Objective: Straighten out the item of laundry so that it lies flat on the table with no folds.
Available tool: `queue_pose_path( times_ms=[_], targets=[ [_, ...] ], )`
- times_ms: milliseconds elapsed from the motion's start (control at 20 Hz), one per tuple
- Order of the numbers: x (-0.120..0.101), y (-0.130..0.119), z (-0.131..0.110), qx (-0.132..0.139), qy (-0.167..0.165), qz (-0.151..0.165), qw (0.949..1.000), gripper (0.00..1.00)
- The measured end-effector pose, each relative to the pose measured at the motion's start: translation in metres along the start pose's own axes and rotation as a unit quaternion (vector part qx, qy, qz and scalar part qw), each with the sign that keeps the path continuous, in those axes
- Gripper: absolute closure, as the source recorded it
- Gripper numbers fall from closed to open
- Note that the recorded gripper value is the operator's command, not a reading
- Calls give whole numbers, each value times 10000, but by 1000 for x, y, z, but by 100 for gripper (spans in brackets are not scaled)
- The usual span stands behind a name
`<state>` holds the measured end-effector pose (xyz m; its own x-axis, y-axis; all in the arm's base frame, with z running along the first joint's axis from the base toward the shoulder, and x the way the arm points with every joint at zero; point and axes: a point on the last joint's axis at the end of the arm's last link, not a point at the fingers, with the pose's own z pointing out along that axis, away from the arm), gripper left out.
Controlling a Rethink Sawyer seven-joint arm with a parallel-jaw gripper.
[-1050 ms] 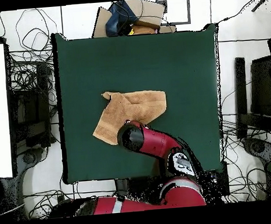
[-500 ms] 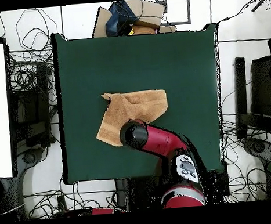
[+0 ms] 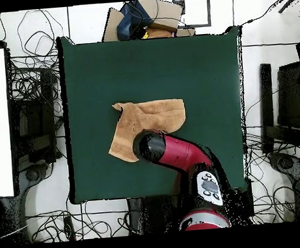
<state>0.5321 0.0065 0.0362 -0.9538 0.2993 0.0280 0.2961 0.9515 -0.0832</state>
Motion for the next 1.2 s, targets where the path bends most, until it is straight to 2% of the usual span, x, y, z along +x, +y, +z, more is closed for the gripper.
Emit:
queue_pose_path(
  times_ms=[550,1200],
  targets=[
    [-3,9,-7,1,-89,-33,10000,100],
    [-1,7,-13,106,-19,39,9999,100]
  ],
)
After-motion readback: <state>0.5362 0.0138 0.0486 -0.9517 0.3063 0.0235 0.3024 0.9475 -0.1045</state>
